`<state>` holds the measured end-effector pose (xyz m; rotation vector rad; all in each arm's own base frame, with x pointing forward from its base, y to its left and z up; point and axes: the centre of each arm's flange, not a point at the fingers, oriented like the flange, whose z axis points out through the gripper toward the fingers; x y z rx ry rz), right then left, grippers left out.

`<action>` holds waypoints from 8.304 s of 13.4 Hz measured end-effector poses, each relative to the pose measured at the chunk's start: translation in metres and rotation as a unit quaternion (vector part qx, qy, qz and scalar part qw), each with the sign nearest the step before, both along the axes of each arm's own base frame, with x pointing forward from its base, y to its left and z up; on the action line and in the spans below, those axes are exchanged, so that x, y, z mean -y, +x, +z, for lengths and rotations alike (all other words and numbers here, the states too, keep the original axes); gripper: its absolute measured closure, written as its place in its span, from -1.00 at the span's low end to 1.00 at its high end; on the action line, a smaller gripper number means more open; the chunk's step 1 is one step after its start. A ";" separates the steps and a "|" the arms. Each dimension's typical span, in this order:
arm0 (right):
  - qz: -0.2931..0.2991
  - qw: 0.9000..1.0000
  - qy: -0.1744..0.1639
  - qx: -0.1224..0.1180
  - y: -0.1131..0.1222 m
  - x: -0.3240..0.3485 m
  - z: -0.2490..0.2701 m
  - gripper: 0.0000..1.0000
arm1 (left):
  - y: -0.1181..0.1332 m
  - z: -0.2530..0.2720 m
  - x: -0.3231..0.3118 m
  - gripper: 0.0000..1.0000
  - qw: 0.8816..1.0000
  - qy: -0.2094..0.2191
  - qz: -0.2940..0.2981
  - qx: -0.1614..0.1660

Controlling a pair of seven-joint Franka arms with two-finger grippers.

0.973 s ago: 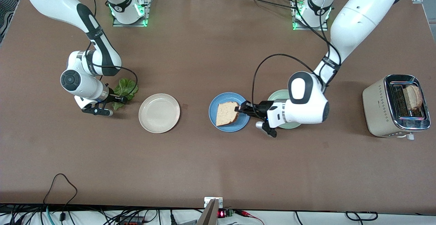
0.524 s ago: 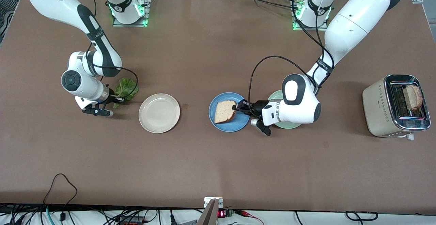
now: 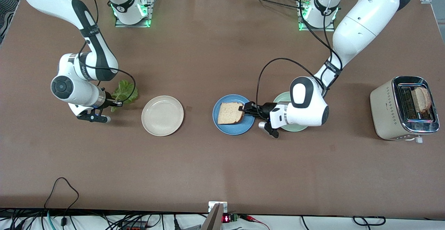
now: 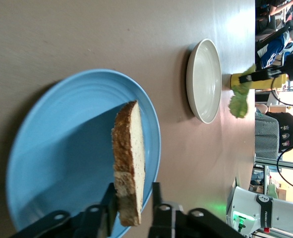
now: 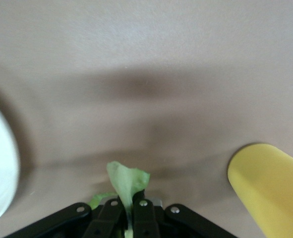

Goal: Make sandwich in blue plate with both arms
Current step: 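Lay the lettuce on the bread while the left gripper withdraws, then release the lettuce and lift the right gripper away from the plate, then move the right gripper back toward the yellow mustard bottle, then grasp the yellow mustard bottle with the right gripper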

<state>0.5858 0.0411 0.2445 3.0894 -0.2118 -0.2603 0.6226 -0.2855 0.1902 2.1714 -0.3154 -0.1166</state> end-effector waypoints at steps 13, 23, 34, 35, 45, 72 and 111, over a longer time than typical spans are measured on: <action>-0.319 0.945 0.049 -0.045 -0.023 -0.277 0.055 0.92 | -0.001 0.203 -0.160 -1.00 0.895 0.350 -0.237 0.140; -0.473 0.876 0.096 0.006 -0.019 -0.423 -0.025 0.92 | 0.013 0.365 -0.251 -1.00 0.855 0.484 -0.159 0.102; -0.490 0.864 0.115 0.007 -0.009 -0.432 -0.038 0.72 | 0.013 0.367 -0.242 -1.00 0.877 0.479 -0.010 0.036; -0.493 0.862 0.116 0.006 -0.008 -0.432 -0.037 0.50 | 0.013 0.367 -0.241 -1.00 0.877 0.478 -0.010 0.036; -0.465 0.877 0.118 -0.010 0.025 -0.406 0.047 -1.00 | 0.013 0.368 -0.242 -1.00 0.878 0.477 -0.008 0.035; 0.232 0.963 0.137 0.003 -0.109 0.169 0.249 -1.00 | 0.013 0.368 -0.242 -1.00 0.878 0.476 -0.007 0.036; 0.562 0.525 0.407 0.493 -0.073 0.292 -0.123 -1.00 | 0.013 0.368 -0.242 -1.00 0.879 0.476 -0.007 0.036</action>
